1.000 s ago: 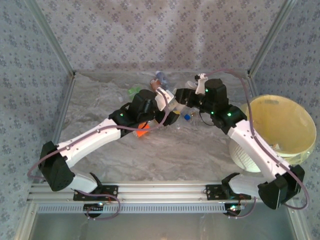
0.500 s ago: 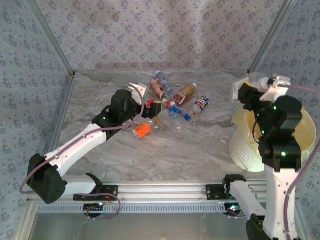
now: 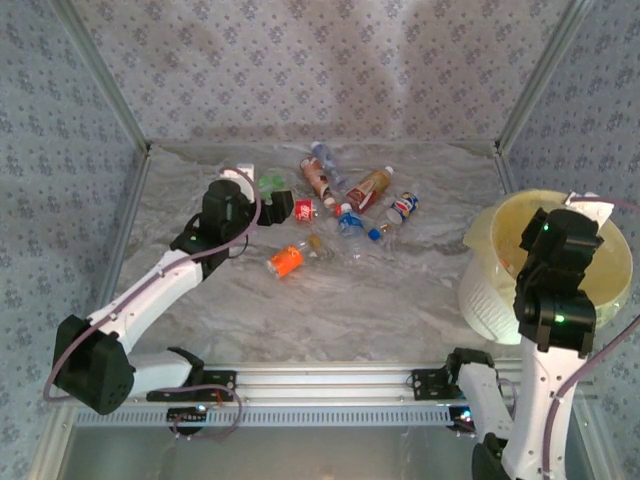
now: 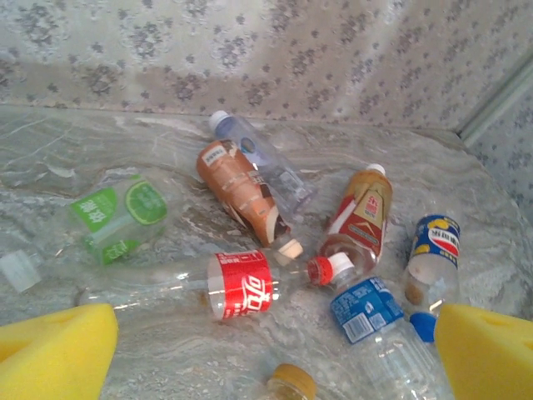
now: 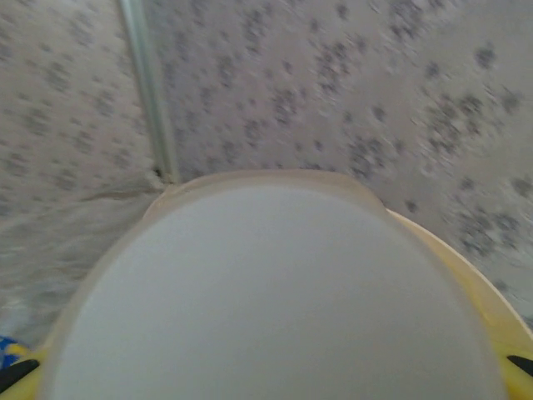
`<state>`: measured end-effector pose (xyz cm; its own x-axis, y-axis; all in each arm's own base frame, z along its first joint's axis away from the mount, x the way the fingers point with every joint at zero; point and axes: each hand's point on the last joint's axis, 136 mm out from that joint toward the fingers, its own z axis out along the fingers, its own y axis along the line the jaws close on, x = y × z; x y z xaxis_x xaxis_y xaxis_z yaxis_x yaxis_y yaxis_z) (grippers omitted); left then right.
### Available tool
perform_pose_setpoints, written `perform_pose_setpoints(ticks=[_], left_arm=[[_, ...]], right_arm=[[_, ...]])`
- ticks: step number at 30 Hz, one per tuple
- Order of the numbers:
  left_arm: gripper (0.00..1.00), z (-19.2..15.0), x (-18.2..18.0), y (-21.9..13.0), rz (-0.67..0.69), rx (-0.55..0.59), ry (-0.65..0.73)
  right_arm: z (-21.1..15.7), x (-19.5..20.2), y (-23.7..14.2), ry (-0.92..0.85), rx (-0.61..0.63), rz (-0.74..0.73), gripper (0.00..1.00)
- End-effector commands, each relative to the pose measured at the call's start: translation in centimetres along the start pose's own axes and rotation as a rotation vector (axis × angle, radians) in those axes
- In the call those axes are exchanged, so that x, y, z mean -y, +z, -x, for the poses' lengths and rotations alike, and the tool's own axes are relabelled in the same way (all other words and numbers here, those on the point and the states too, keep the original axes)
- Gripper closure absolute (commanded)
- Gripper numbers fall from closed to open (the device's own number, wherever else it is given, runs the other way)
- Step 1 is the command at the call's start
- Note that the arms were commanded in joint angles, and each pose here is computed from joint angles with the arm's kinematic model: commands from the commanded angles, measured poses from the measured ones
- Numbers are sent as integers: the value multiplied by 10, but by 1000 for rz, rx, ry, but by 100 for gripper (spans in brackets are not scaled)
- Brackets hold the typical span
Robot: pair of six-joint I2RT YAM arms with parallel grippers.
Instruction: Put the plastic bottles in the bin
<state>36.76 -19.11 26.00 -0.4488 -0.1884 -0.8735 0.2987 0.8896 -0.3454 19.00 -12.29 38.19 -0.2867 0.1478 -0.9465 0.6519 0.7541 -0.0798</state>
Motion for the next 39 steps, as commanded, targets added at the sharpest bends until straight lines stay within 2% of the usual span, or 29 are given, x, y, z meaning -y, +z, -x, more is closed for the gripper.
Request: perform_pose_setpoints(ticks=[1, 7, 12, 16, 22, 27, 35, 39], left_arm=[[2, 12, -6, -7, 3, 56, -74], [2, 6, -18, -6, 28, 44, -98], [2, -2, -27, -6, 52, 17, -115], [2, -9, -39, -6, 99, -12, -132], [2, -17, -58, -7, 158, -55, -165], [2, -31, -76, -6, 223, -143, -184], [2, -69, -85, 3, 224, -329, -216], [2, -92, -80, 4, 186, -447, -193]], right_arm=[[-12, 34, 4, -6, -4, -211, 53], [-40, 54, 27, -61, -52, -403, 49], [-50, 57, 43, -82, -75, -457, 46], [-58, 57, 49, -78, -98, -483, 32], [-54, 53, 49, -60, -97, -451, 15], [-39, 46, 39, -18, -103, -374, 0], [-14, 5, 22, 85, -36, -75, 0], [10, -28, 4, 140, 27, 154, 0]])
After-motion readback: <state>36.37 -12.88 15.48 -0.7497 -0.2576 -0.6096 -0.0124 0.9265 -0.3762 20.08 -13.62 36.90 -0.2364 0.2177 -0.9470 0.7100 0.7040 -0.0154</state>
